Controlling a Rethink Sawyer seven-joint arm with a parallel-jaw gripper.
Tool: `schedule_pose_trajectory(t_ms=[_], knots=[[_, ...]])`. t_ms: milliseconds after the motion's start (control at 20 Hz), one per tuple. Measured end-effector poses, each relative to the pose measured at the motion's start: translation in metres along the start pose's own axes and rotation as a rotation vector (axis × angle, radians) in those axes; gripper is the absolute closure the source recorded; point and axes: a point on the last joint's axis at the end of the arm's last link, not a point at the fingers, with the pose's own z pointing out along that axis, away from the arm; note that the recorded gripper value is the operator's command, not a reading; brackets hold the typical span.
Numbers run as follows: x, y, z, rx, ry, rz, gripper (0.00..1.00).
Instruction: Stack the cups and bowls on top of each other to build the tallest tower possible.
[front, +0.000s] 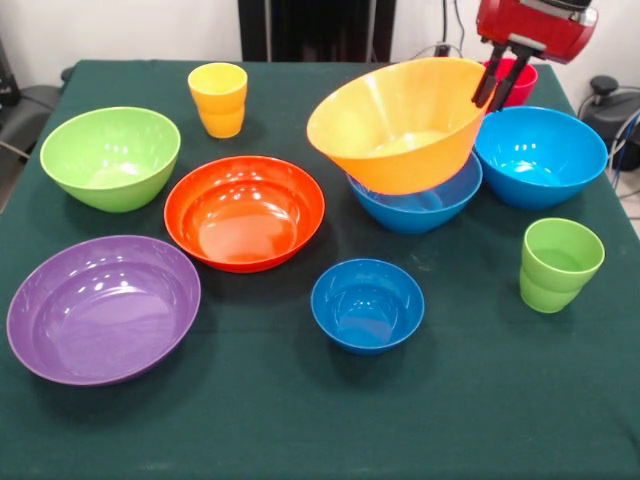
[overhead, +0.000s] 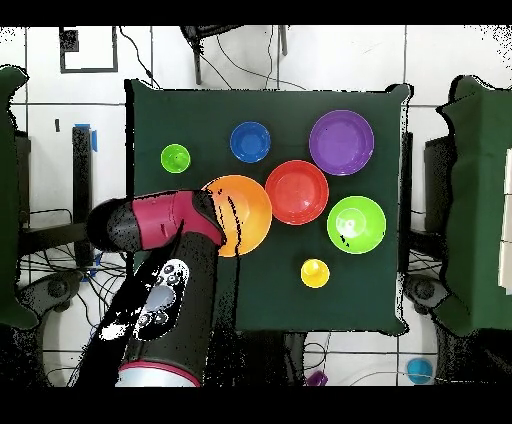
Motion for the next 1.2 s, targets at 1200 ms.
schedule_pose_trajectory(t_ms=[1200], knots=[[0.003,0.017,0.017,0.02,-0.002,-0.023,1.0]])
